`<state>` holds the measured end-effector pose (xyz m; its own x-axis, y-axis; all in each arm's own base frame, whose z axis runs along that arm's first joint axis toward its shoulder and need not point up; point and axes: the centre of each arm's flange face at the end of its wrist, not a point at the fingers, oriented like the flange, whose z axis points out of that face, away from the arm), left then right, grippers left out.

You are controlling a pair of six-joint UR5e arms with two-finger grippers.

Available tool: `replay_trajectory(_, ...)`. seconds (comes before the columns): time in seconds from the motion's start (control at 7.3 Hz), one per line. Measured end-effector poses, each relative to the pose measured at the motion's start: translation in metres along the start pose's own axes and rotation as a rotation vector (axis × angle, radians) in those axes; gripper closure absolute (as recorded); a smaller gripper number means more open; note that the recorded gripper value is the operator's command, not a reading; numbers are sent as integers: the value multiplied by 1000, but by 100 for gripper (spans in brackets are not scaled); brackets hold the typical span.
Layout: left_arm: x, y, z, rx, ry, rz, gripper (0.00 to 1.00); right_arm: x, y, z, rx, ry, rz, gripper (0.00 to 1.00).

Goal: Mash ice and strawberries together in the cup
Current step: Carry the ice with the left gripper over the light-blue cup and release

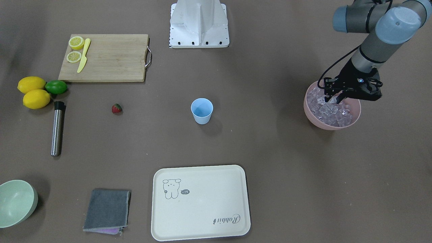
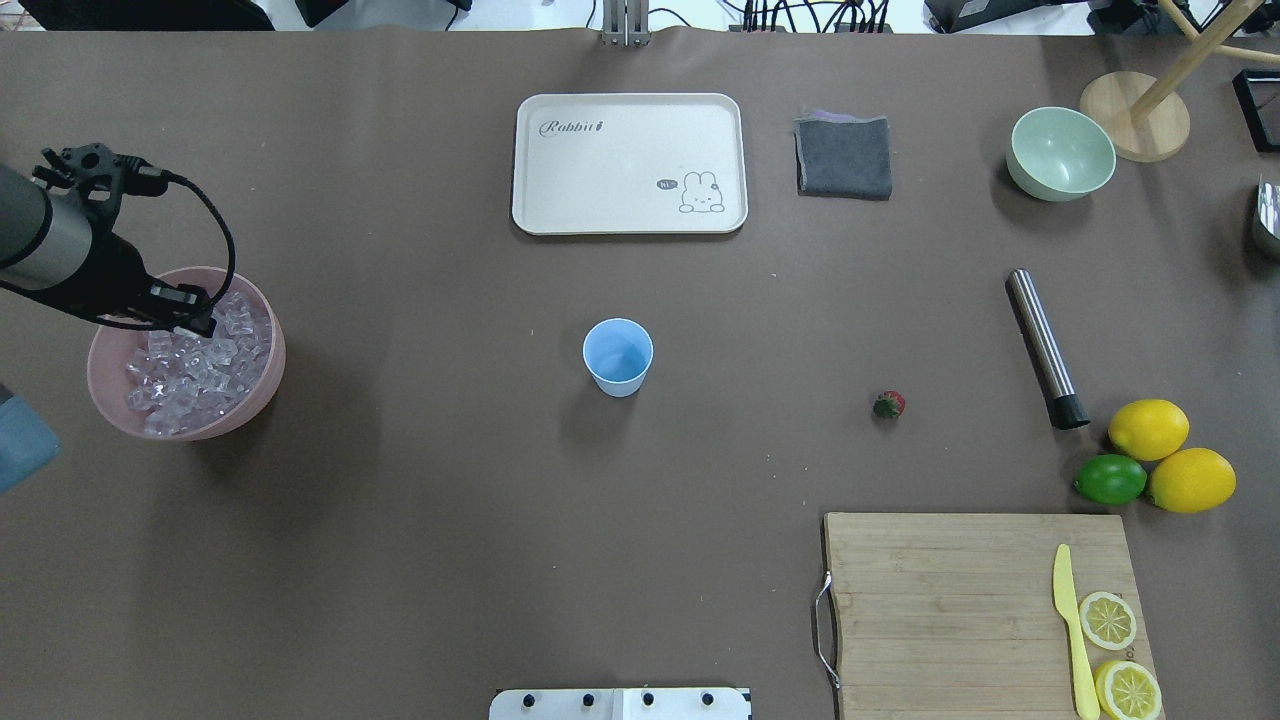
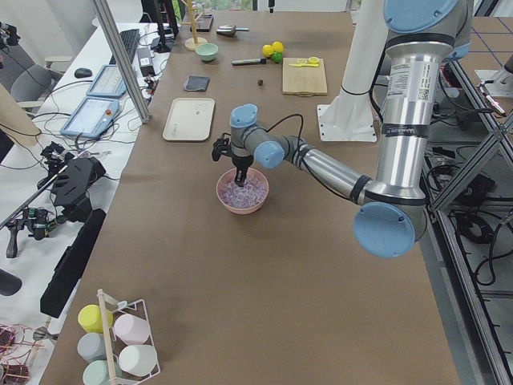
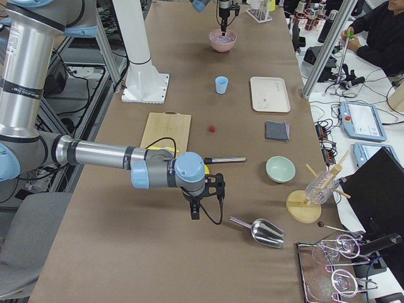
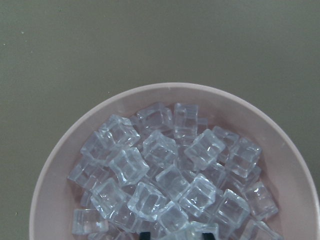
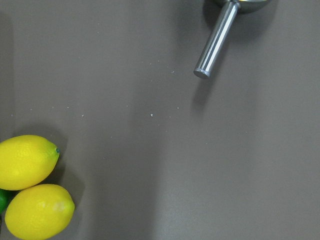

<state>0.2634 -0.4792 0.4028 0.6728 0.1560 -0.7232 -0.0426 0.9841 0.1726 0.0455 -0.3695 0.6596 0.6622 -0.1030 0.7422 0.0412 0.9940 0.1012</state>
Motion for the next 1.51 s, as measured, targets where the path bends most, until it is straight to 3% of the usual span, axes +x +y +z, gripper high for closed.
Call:
replay_trajectory(0.55,148,-57,-39,16,80,-46,100,-1,-1,-1,2,1,-4,0)
replay_trajectory(1.23,339,-60,-10,-19,137,-117,100,0,0,0,1,2,-3,0)
replay_trajectory(1.51,384,-49,15,0,133,-136,100,-10,-6,-8,18,0,-21,0)
